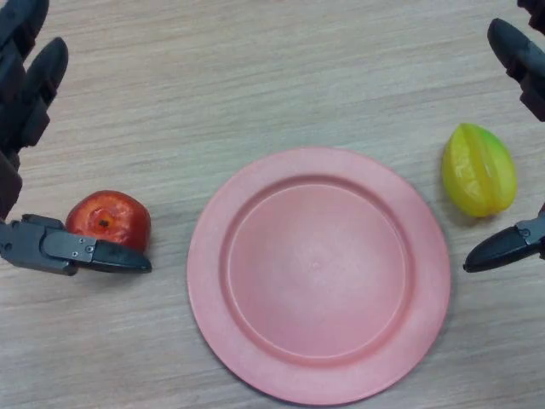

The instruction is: Pick up the red apple and place it on the plate

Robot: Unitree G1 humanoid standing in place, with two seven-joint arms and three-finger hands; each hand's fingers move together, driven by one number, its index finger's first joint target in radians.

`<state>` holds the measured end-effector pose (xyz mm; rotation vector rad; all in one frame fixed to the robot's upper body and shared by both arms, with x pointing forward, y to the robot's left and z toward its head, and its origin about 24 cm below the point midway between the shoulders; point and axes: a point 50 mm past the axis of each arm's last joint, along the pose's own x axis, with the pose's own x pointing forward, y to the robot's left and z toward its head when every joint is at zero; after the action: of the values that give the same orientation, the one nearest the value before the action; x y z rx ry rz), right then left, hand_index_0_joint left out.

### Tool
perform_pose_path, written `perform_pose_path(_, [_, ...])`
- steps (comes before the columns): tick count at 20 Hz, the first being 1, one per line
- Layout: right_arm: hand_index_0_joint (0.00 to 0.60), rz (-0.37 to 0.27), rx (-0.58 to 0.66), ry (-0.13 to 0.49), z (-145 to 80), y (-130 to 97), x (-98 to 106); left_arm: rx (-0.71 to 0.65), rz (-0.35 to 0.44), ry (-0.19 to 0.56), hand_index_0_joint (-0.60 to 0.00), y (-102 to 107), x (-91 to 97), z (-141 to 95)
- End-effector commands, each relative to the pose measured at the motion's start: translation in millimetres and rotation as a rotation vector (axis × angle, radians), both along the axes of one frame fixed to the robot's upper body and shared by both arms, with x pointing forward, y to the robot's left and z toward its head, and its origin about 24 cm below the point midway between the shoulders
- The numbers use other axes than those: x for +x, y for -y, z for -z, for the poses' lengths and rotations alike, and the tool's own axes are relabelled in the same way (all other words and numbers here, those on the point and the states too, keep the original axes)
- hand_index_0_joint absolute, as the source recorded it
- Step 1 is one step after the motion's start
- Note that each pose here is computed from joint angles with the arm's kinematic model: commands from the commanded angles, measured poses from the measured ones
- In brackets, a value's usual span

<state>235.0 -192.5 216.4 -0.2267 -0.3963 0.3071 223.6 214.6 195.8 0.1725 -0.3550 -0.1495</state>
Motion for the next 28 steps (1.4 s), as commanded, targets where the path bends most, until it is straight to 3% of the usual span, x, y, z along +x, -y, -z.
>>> perform_pose_path(1, [0.000,0.056,-0.001,0.197,-27,12,-12,0.083,-0.037,0.220,0.000,-8,-15.3,-30])
perform_pose_path(10, [0.000,0.072,-0.009,0.209,-26,13,-18,0.057,-0.041,0.214,0.000,-5,-18.7,-26])
perform_pose_path(13, [0.000,0.081,-0.005,0.216,-25,15,-19,0.121,-0.091,0.158,0.000,-12,-12.5,-11])
perform_pose_path(16, [0.000,0.097,-0.009,0.229,-25,16,-19,0.260,-0.174,0.131,0.000,-16,6.6,10])
perform_pose_path(19, [0.000,0.114,-0.010,0.224,-23,14,-19,0.389,-0.249,0.056,0.000,-22,21.2,32])
perform_pose_path(23, [0.000,0.132,-0.011,0.237,-25,14,-25,0.433,-0.267,0.000,0.000,-25,40.9,54])
perform_pose_path(25, [0.000,0.153,-0.006,0.250,-27,16,-27,0.551,-0.268,-0.014,0.000,-23,46.1,67])
perform_pose_path(27, [0.000,0.158,-0.006,0.253,-27,17,-28,0.605,-0.262,-0.014,-0.200,-23,45.6,71])
perform_pose_path(28, [0.000,0.161,-0.006,0.252,-27,18,-29,0.626,-0.243,-0.028,-0.350,-21,43.8,74])
